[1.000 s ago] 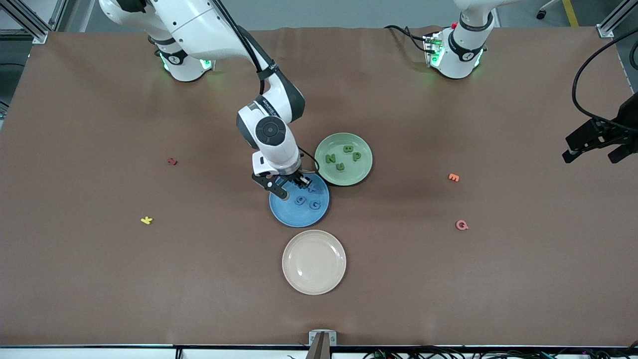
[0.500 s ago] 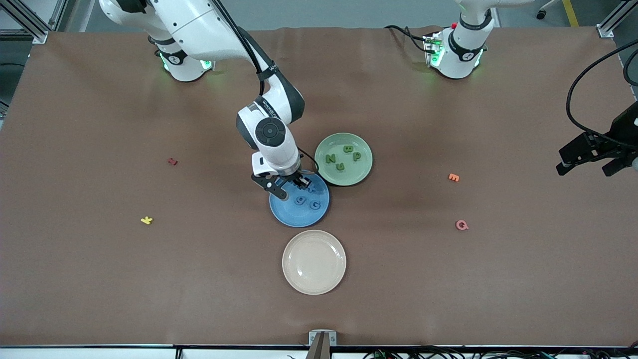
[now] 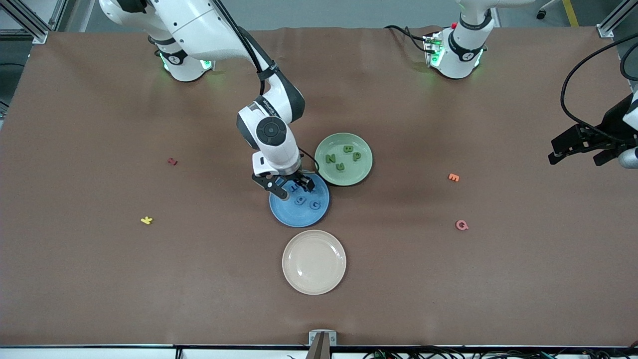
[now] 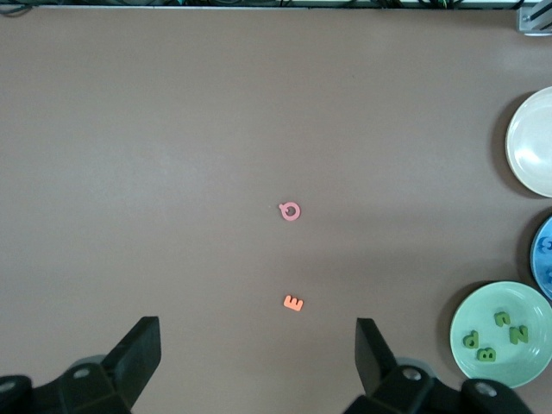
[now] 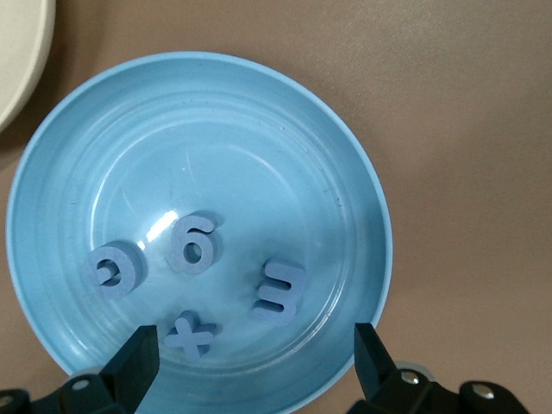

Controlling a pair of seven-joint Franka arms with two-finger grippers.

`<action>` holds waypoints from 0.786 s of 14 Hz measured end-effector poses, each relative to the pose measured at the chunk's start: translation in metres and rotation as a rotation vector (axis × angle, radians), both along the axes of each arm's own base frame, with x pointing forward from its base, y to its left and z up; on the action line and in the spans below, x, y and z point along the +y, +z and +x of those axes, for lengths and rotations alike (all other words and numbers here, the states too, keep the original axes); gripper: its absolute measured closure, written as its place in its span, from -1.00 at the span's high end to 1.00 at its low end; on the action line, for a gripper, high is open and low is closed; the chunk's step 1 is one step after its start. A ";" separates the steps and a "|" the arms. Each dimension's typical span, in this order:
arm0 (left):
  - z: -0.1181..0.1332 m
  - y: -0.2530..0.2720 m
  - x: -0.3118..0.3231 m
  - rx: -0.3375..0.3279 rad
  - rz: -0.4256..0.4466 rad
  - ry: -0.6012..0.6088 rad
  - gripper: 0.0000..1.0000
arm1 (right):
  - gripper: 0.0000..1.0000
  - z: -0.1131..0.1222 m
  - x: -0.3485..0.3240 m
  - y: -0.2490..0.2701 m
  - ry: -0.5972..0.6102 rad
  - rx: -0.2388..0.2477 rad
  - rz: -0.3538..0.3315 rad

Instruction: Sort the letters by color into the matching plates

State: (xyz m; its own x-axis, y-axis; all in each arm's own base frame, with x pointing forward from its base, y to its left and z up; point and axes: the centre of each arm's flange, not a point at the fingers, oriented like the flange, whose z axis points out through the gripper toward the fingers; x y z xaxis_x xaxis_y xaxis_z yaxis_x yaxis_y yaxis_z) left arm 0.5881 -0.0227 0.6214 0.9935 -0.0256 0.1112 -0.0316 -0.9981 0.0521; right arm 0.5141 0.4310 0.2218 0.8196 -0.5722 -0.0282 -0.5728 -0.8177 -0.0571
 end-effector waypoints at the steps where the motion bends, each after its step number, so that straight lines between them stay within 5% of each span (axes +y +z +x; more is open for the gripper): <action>1: -0.003 0.000 0.000 0.004 0.000 0.000 0.99 | 1.00 0.001 -0.001 0.000 0.004 -0.003 -0.005; 4: -0.012 0.003 0.001 0.007 0.000 0.001 1.00 | 1.00 0.014 -0.019 0.007 0.081 0.011 -0.055; 11: -0.031 0.000 0.000 0.019 0.000 -0.002 1.00 | 1.00 0.071 -0.185 0.129 0.389 0.207 -0.082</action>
